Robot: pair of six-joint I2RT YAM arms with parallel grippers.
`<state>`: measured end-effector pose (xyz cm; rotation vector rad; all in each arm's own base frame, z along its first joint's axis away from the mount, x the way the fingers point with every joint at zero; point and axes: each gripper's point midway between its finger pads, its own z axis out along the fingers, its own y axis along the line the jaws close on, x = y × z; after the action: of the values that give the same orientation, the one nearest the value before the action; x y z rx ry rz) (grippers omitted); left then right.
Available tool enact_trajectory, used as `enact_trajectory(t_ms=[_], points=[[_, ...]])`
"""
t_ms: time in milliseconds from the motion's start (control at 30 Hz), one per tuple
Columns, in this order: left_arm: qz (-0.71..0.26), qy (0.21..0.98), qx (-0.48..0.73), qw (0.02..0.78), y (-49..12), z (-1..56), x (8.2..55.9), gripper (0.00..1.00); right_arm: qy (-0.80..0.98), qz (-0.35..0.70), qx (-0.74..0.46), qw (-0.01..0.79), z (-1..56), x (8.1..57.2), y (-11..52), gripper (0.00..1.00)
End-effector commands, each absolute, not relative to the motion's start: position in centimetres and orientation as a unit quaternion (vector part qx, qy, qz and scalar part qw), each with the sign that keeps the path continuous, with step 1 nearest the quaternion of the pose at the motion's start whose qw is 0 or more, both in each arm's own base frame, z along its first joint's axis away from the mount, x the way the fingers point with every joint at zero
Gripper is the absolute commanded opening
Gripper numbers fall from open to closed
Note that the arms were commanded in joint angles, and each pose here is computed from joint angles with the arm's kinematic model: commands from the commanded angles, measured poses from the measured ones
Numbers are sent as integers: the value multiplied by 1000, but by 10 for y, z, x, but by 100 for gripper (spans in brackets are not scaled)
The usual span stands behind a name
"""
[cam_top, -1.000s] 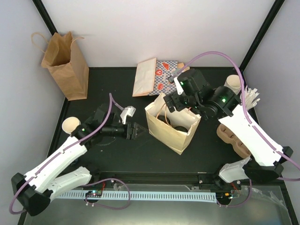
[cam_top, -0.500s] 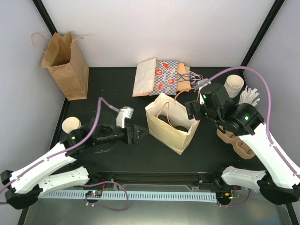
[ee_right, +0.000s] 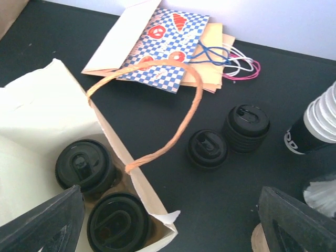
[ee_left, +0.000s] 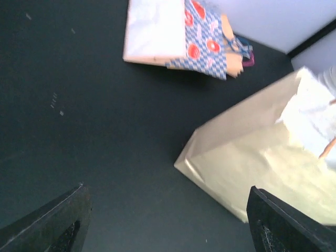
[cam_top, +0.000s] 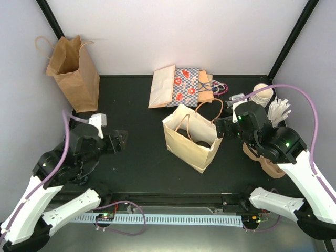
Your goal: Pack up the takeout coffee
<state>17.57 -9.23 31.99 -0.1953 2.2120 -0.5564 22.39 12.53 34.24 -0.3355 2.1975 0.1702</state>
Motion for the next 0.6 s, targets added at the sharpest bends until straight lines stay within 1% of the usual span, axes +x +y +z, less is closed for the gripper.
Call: enact_trajectory(t_ms=[0,67,167,367,567], points=[[-294,878,-18,378,-135,304,177,83,885,32,-98,453,344,231,108,92],[-342,866,-4,366,-156,301,178,81,891,26,-101,442,339,232,107,91],[-384,856,5,345,-178,294,181,80,900,50,-119,417,325,233,120,85],[-389,861,19,327,-191,287,187,80,911,41,-134,388,303,245,133,70],[-381,868,34,317,-196,277,189,82,921,32,-169,350,283,246,143,67]])
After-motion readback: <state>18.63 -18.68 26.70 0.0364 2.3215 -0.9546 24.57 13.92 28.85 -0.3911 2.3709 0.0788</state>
